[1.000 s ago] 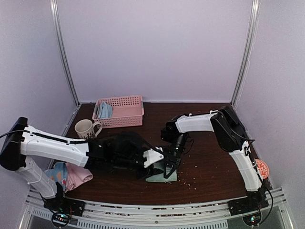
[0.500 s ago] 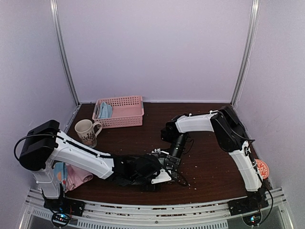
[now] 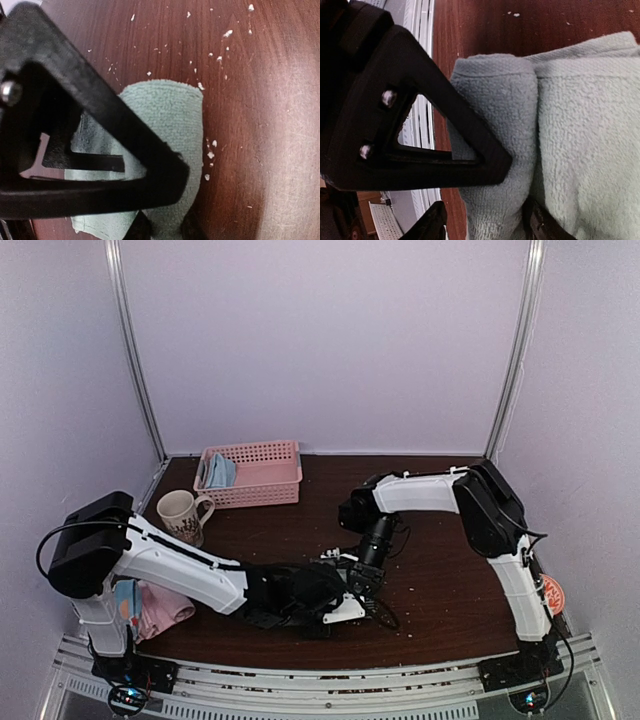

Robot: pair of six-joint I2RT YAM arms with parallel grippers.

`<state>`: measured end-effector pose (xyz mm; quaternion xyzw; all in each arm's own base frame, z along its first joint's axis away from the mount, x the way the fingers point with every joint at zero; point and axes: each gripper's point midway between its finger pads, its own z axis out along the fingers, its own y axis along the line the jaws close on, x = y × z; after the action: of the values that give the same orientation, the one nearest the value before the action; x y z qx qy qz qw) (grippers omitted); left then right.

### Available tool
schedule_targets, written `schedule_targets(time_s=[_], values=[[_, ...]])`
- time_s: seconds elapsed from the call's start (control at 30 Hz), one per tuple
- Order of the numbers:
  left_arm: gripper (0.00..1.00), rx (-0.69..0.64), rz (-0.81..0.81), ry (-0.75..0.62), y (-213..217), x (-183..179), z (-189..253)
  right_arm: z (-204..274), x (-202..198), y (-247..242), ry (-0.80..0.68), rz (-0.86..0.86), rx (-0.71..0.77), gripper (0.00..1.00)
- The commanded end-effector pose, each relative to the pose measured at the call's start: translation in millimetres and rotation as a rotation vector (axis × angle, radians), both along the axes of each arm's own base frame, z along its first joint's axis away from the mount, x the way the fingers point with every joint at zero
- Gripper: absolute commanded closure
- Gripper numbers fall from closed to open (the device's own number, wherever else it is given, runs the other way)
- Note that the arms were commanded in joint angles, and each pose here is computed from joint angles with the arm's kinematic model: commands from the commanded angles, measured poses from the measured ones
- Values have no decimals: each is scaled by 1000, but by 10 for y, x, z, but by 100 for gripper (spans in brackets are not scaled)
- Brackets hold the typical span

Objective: Roll the towels
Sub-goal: Roll the towel at the center of the board.

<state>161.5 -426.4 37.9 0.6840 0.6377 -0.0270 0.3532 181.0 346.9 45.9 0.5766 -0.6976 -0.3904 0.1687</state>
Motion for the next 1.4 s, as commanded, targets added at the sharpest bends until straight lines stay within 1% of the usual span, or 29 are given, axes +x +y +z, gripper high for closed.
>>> schedule_targets(time_s=[0.0, 0.03, 0.07, 0.1, 0.17, 0.23, 0.27, 0.33, 0.4, 0.43, 0.5, 0.53, 0.57, 0.6, 0.63, 0.67, 0.7, 0.73, 0.8, 0.87, 0.93, 1.0, 1.03, 1.1, 1.2, 1.23, 1.27, 1.33, 1.37], values=[[85, 29, 8, 94, 10, -89, -27, 270, 336, -100, -143, -44, 32, 43], [85, 29, -7, 133, -8, -137, -26, 356, 410, -108, -160, -63, 49, 38], [85, 36, -10, 170, -19, -170, -34, 447, 521, -140, -183, -96, 55, 6], [85, 46, -7, 205, -36, -191, -52, 570, 626, -169, -217, -127, 61, 1], [85, 71, -6, 287, -47, -231, -116, 821, 867, -237, -302, -187, 86, 0], [86, 91, 28, 330, -91, -189, -152, 1115, 1267, -314, -391, -366, 94, 0], [86, 107, 43, 362, -92, -186, -201, 1273, 1553, -388, -454, -493, 100, 0], [86, 126, 60, 450, -93, -208, -297, 1702, 2028, -642, -641, -686, 131, 0], [85, 135, 98, 550, -66, -175, -394, 2184, 2327, -950, -855, -824, 179, 0], [85, 149, 129, 609, -23, -142, -485, 2494, 2464, -1082, -975, -897, 236, 0], [86, 140, 182, 744, 16, -83, -558, 2919, 2481, -1339, -1127, -975, 314, 0], [86, 123, 204, 814, 23, -49, -573, 3000, 2421, -1400, -1139, -993, 369, 0], [86, 99, 216, 884, 16, -35, -567, 3050, 2357, -1467, -1115, -1043, 419, 0], [86, 75, 227, 942, 11, -14, -568, 3050, 2282, -1491, -1055, -1081, 475, 0], [86, 47, 233, 990, 2, 25, -559, 3028, 2143, -1453, -993, -1034, 542, 3], [86, 29, 232, 1032, -11, 28, -554, 2966, 1988, -1372, -945, -957, 582, 12], [86, 14, 230, 1063, -22, 41, -549, 2897, 1839, -1309, -914, -884, 593, 20], [86, -1, 234, 1093, -24, 60, -544, 2851, 1685, -1258, -888, -817, 600, 24], [86, -20, 243, 1165, -15, 82, -567, 2813, 1303, -1174, -881, -637, 647, 24], [86, -35, 256, 1230, -5, 108, -587, 2707, 883, -1081, -839, -463, 668, 21], [86, -34, 267, 1266, 6, 128, -619, 2419, 464, -963, -773, -277, 620, 18], [86, -23, 270, 1265, 0, 158, -653, 2018, 126, -866, -742, -110, 510, 22], [86, -19, 274, 1266, 0, 173, -665, 1856, 33, -801, -752, -54, 475, 22], [86, -20, 275, 1274, -11, 189, -672, 1553, -27, -728, -801, -6, 413, 23], [86, -19, 283, 1280, -5, 208, -696, 1088, 118, -638, -932, -21, 282, 31], [86, -18, 288, 1281, 1, 213, -707, 941, 212, -648, -992, -10, 219, 32], [86, -15, 293, 1282, 10, 214, -723, 822, 242, -638, -1019, 5, 187, 34], [87, -17, 295, 1281, 11, 218, -735, 644, 277, -593, -1058, 27, 155, 38], [88, -20, 298, 1285, 10, 217, -735, 584, 294, -553, -1080, 36, 151, 39]])
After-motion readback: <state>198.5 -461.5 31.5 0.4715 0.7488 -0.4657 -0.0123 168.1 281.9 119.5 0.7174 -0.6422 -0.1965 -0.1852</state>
